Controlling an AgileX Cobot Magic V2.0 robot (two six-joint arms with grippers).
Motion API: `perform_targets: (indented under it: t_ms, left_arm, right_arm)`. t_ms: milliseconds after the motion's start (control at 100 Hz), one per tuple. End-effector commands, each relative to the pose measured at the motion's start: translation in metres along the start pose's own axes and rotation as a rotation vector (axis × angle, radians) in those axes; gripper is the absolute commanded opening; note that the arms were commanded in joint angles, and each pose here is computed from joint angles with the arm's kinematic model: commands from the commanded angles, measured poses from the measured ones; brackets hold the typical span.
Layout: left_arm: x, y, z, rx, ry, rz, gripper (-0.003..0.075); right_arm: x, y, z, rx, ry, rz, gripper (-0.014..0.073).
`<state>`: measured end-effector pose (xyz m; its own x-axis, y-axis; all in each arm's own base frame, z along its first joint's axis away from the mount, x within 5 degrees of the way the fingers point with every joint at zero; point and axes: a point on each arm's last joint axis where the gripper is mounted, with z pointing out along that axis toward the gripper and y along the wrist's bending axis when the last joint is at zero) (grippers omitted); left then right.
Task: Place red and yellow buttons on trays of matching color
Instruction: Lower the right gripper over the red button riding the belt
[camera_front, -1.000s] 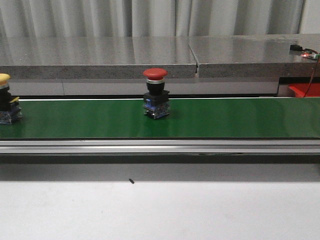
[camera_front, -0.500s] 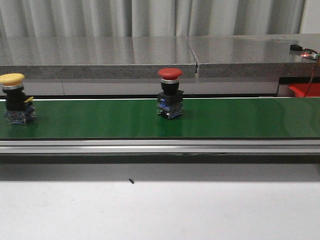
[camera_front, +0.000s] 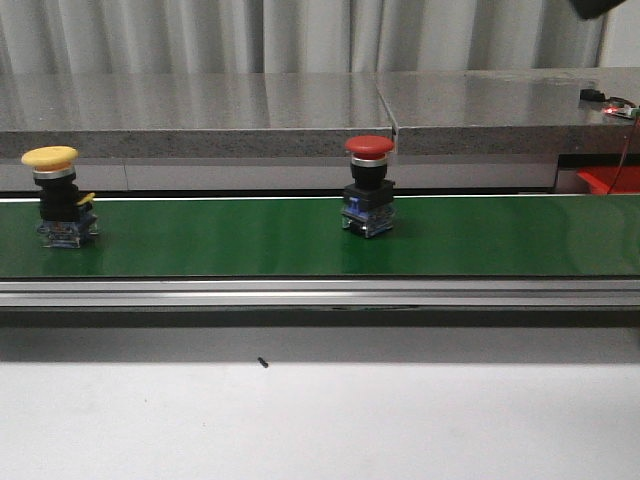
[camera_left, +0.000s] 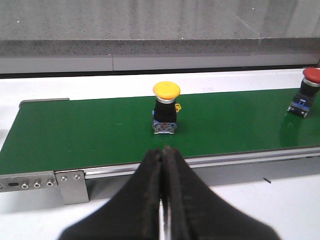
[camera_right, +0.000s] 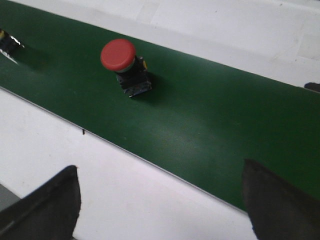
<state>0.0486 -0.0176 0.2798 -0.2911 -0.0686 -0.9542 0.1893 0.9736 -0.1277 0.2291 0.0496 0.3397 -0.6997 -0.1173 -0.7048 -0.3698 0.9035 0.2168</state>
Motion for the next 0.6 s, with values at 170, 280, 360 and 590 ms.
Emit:
perform_targets:
  t_ms: [170,280,360,590]
  left_arm:
    - [-0.014,-0.001,-0.003,0.007,-0.093,-0.016,-0.002]
    - [-0.014,-0.001,-0.003,0.007,-0.093,-0.016,-0.002]
    - [-0.014,-0.001,-0.003,0.007,-0.093,-0.016,-0.002]
    - [-0.014,-0.001,-0.003,0.007,-0.093,-0.016,-0.002]
  right_arm:
    - [-0.03,0.012,0.043,0.055,0.043,-0.126,0.0645]
    - [-0.038,0.017,0.063,0.043,0.08,-0.145,0.0645]
    - [-0.044,0.016,0.076,0.039,0.092,-0.146,0.0645]
    - [-0.057,0.012,0.104,0.036,0.118,-0.145,0.0645]
